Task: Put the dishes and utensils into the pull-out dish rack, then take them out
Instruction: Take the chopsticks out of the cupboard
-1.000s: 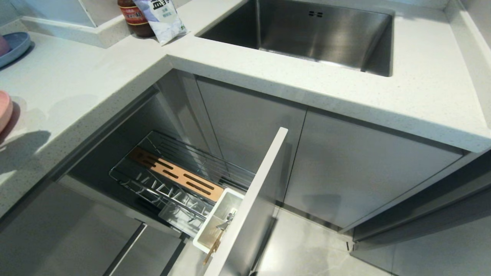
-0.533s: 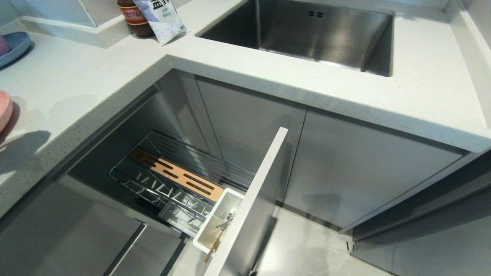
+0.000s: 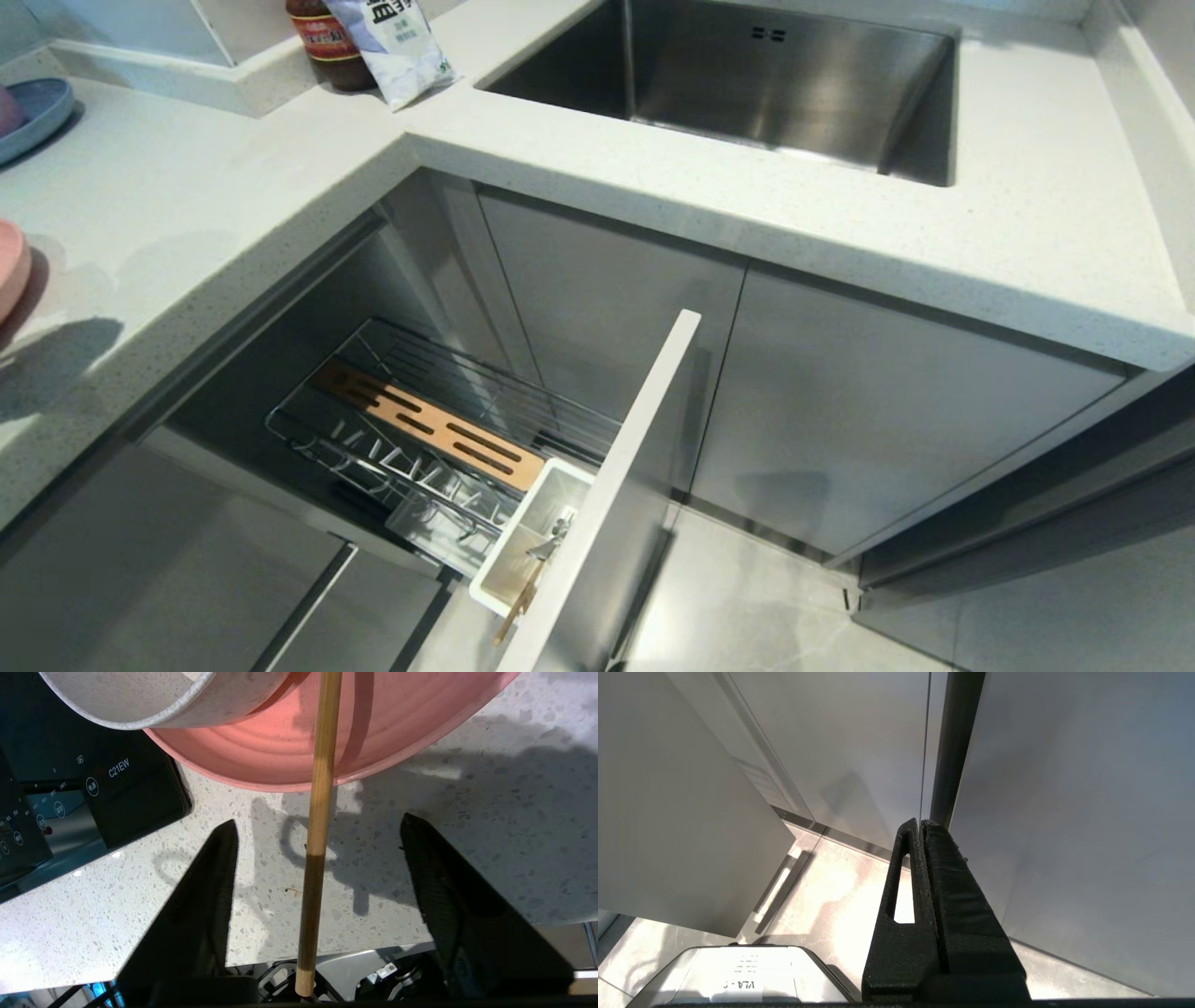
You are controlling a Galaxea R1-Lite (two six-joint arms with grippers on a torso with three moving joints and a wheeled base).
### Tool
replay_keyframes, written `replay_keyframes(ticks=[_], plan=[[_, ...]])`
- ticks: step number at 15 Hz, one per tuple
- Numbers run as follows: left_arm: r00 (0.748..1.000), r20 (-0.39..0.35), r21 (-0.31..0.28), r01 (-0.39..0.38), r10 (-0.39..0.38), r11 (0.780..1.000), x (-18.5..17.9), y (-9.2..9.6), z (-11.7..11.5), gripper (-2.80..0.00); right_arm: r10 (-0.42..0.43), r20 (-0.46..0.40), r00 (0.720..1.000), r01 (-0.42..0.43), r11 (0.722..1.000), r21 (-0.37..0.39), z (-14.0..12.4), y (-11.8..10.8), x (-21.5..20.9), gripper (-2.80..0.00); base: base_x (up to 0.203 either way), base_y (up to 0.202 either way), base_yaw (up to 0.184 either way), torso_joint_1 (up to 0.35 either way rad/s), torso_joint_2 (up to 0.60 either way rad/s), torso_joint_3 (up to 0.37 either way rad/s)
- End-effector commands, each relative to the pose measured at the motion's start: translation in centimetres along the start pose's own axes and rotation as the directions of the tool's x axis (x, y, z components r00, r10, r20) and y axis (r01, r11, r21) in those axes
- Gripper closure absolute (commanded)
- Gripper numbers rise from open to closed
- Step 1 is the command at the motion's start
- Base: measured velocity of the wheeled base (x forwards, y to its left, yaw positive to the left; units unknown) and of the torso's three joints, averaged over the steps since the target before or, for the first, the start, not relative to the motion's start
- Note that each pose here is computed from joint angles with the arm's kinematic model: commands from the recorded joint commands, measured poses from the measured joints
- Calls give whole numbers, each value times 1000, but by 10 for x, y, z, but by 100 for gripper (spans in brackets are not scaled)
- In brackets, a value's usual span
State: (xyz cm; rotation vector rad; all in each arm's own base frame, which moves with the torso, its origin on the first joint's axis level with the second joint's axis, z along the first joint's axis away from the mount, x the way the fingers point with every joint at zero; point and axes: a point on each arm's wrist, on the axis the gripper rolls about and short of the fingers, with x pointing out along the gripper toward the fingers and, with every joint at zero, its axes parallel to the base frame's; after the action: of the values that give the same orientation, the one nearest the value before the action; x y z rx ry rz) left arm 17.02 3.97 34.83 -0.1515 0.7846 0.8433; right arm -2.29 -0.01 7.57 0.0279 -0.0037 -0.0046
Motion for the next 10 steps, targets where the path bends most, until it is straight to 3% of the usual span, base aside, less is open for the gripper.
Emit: replay_keyframes(ticks=[1,6,7,10], plan=[[1000,17,-13,3,-3,1000,-6,5,-2,-280,0,1,1000,0,1000,1,0,0,0,0,0,0,0,0,0,0],[987,154,-90,68,-53,994,-40,31,-11,-280,0,1,1000,0,1000,1,0,0,0,0,0,0,0,0,0,0],[981,185,-85,80,-63,993,-49,40,-17,0,0,1,1000,0,1000,1,0,0,0,0,0,0,0,0,0,0],[947,309,-105,130,-92,986,-73,62,-29,0,0,2,1000,0,1000,0,0,0,0,0,0,0,0,0,0,0]])
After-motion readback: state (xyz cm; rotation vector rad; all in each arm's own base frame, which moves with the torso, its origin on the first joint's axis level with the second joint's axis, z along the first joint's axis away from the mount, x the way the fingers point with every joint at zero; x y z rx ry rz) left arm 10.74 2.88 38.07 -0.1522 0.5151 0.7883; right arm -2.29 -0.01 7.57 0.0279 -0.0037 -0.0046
